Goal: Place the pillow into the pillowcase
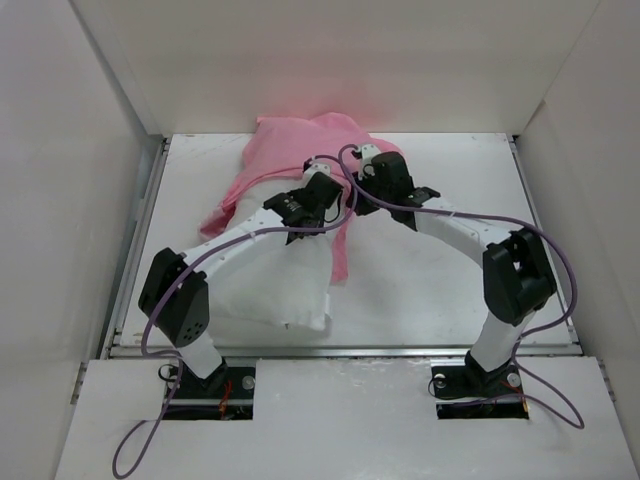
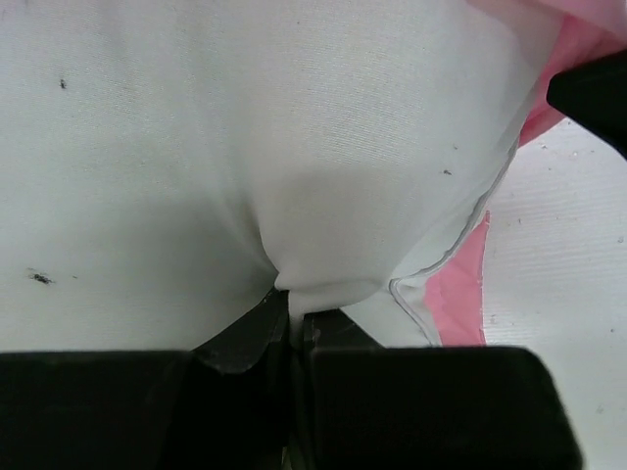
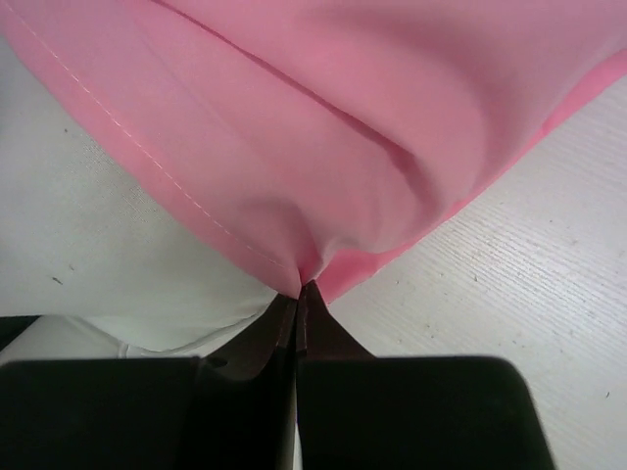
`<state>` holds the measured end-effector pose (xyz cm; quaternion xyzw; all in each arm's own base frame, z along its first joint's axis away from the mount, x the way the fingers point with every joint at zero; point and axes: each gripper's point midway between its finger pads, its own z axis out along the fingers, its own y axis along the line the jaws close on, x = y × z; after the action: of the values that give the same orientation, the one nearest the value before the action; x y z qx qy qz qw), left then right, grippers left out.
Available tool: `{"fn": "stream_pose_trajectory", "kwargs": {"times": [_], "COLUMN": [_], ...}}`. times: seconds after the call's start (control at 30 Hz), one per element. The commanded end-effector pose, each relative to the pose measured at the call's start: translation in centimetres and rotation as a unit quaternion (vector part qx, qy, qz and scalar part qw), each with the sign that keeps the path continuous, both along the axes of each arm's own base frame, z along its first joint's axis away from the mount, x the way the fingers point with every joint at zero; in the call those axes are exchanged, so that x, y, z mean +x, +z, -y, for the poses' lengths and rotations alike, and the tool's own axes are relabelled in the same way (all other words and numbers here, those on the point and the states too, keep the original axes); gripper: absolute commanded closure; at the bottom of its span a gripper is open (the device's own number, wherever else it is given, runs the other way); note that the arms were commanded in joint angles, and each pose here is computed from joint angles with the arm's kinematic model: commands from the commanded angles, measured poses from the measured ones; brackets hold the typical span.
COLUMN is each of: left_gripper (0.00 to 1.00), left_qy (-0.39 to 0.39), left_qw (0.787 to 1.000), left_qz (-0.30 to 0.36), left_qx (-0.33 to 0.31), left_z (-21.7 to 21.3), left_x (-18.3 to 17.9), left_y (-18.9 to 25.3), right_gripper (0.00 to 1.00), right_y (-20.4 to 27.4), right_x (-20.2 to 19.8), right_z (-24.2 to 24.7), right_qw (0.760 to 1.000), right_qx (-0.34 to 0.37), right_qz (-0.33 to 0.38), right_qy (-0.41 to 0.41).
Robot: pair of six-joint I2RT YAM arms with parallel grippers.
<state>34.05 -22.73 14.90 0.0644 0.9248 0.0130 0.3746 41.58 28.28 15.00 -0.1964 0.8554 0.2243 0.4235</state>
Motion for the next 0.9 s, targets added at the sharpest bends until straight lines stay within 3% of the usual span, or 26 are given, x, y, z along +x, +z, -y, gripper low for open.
{"fn": "stream_pose_trajectory", "kwargs": {"times": [0.0, 0.23, 0.3, 0.4, 0.5, 0.7, 0.87], "left_gripper": [1.0, 1.0, 1.0, 1.0, 1.0, 1.0, 1.0], "left_qy": [0.009, 0.02, 0.021, 0.027, 0.035, 0.013, -0.011], "left_qw": [0.999, 0.987, 0.976, 0.968, 0.966, 0.953, 0.959], "left_qz": [0.037, 0.126, 0.176, 0.207, 0.201, 0.167, 0.121], "left_qx": [-0.026, -0.1, -0.125, -0.137, -0.159, -0.251, -0.256], "left_z": [-0.2, 1.9, 3.3, 4.9, 6.4, 10.0, 13.4], "left_x": [1.3, 7.3, 9.6, 12.3, 13.6, 12.7, 11.0], "left_y": [2.4, 8.0, 12.5, 15.1, 14.0, 9.7, 4.6], "right_gripper": [1.0, 1.0, 1.0, 1.0, 1.0, 1.0, 1.0], "right_y": [5.3, 10.4, 12.0, 13.4, 15.5, 14.9, 14.0], "right_x": [1.4, -5.0, -8.1, -11.1, -12.3, -9.3, -7.8], "right_z": [-0.4, -1.4, -1.9, -2.1, -1.9, -1.1, -0.8], "right_qw": [0.997, 0.986, 0.975, 0.964, 0.956, 0.968, 0.972], "right_qx": [0.031, 0.068, 0.098, 0.12, 0.129, 0.11, 0.105], "right_qz": [0.072, 0.101, 0.096, 0.083, 0.1, 0.091, 0.081], "right_qy": [0.007, 0.116, 0.173, 0.223, 0.242, 0.208, 0.195]}}
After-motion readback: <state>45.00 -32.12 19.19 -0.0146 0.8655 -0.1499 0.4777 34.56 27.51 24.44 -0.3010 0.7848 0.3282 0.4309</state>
